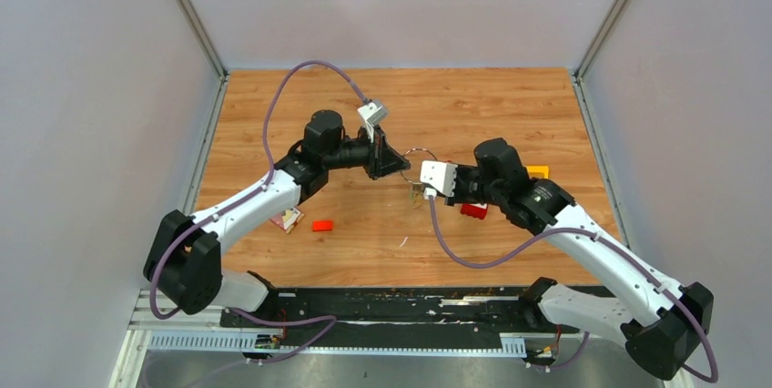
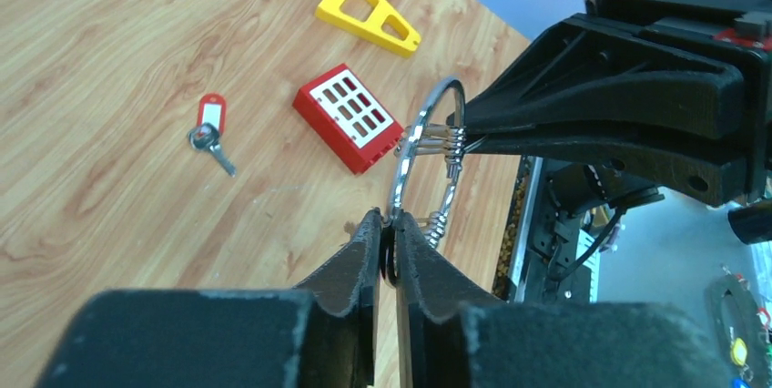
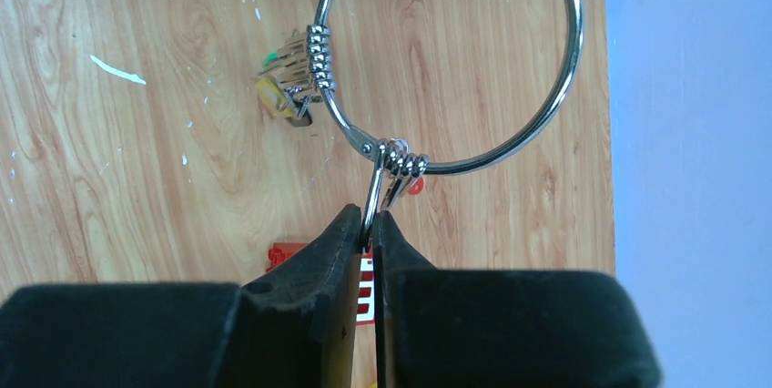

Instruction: Put the keys on the keyring

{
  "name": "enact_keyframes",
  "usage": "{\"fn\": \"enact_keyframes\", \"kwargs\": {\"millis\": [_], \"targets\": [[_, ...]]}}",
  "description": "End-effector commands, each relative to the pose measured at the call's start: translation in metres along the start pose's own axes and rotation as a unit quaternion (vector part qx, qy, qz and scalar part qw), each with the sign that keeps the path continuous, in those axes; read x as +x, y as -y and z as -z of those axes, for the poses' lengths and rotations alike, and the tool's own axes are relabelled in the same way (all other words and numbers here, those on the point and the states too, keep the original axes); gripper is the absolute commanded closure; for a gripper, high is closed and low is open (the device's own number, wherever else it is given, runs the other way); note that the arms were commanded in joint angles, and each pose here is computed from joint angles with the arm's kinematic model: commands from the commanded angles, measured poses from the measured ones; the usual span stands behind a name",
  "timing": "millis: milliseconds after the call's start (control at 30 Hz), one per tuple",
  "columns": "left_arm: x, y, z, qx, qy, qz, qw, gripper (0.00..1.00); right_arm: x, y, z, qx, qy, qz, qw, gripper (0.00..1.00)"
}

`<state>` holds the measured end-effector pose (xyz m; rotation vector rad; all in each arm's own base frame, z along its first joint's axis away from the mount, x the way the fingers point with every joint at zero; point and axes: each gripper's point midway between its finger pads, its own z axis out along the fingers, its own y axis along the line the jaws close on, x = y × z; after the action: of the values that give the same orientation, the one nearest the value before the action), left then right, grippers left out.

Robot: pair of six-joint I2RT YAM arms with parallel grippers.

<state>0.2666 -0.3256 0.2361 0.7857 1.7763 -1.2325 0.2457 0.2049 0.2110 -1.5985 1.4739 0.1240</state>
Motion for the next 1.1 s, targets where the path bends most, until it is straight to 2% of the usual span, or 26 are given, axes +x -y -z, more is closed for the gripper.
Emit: {"fn": "enact_keyframes", "kwargs": {"millis": [0,133,233,500,633,767,933,1067], "targets": [[-0.011,-0.01,-0.001,-0.022,0.01,-0.029,0.999,0.76,-0.013,0.019,0.002,0.032,-0.015,0.033,0.999,1.0],[-0.016,-0.007,0.002,-0.019,0.016,-0.043,0.999,0.54,-0.01,0.019,-0.001,0.032,-0.032,0.047,0.998,1.0],[-0.019,-0.008,0.006,-0.021,0.02,-0.063,0.998,0.45,-0.009,0.019,-0.002,0.033,-0.041,0.059,0.997,1.0],[-0.014,0.005,0.007,0.034,0.031,-0.162,0.986,0.36,-0.015,0.01,-0.002,0.004,-0.037,0.114,0.993,1.0],[0.005,0.018,0.006,0.117,0.022,-0.264,0.957,0.33,-0.022,-0.002,-0.001,-0.028,-0.023,0.15,0.988,1.0],[0.027,0.022,0.006,0.178,-0.002,-0.341,0.923,0.33,-0.037,-0.012,0.0,-0.06,0.008,0.151,0.987,1.0],[0.029,0.027,0.003,0.225,-0.017,-0.381,0.897,0.32,-0.049,-0.018,0.002,-0.086,0.032,0.149,0.985,1.0],[0.037,0.031,0.003,0.259,-0.034,-0.387,0.884,0.31,-0.055,-0.022,0.002,-0.1,0.045,0.146,0.983,1.0]]}}
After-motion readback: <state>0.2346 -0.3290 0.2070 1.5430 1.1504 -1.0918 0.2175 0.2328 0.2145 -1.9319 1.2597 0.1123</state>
